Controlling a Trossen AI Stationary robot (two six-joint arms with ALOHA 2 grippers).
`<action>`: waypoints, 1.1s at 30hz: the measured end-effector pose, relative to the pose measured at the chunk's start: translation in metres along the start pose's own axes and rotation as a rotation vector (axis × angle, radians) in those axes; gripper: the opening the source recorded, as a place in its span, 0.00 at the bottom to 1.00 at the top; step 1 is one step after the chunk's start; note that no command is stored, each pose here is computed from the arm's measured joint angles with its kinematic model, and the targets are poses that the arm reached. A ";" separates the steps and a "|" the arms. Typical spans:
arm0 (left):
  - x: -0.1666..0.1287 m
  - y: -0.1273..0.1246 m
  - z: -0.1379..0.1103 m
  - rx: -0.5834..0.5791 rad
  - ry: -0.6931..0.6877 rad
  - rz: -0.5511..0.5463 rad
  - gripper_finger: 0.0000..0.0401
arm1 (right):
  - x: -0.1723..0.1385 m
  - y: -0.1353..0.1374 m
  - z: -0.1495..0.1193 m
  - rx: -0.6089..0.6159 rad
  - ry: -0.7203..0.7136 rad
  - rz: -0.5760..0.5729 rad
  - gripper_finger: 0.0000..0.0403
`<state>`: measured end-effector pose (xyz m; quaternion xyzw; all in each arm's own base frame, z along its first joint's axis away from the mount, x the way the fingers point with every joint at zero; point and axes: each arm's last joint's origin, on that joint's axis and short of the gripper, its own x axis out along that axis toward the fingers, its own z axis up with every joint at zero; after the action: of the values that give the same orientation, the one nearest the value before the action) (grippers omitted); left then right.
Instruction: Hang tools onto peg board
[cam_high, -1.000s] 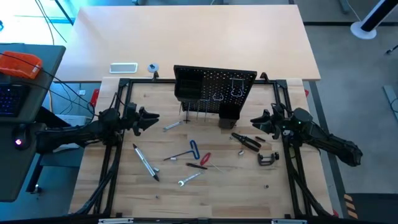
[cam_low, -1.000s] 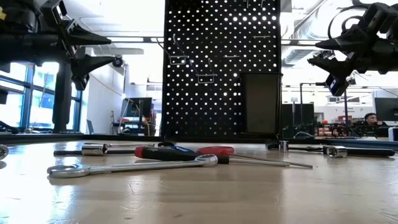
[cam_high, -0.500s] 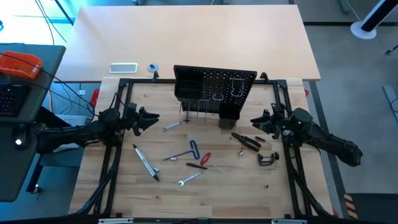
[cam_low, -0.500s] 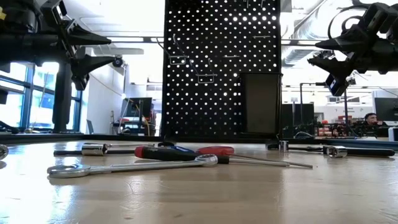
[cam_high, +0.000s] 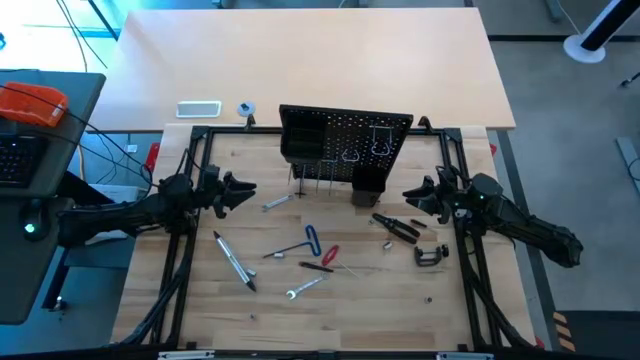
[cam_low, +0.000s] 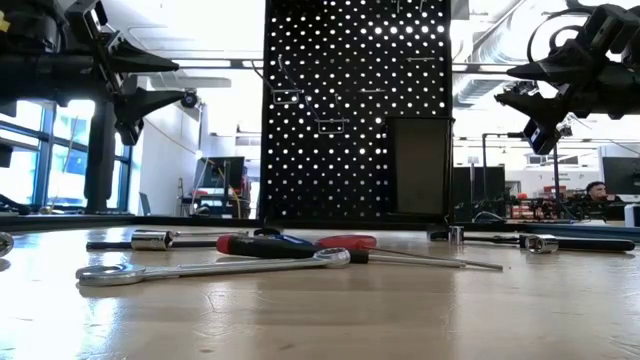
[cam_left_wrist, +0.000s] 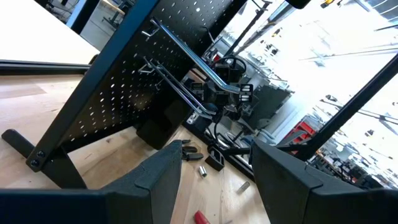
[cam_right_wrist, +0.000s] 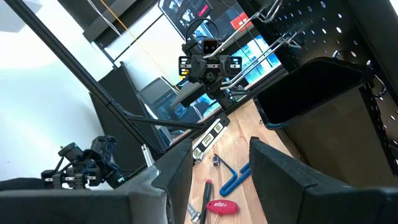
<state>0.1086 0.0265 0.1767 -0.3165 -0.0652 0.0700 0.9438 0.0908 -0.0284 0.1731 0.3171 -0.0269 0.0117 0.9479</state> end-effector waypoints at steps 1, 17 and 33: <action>0.000 0.000 0.000 0.000 0.000 0.000 0.46 | 0.000 0.000 0.000 0.000 0.000 0.000 0.38; 0.000 0.000 0.000 0.000 0.000 0.000 0.46 | 0.000 0.000 0.000 0.000 0.000 0.000 0.38; 0.000 0.000 0.000 0.000 -0.001 0.000 0.46 | 0.000 -0.004 0.002 0.002 -0.086 -0.114 0.38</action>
<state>0.1086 0.0265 0.1767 -0.3163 -0.0655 0.0699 0.9438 0.0906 -0.0325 0.1726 0.3193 -0.0492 -0.0561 0.9447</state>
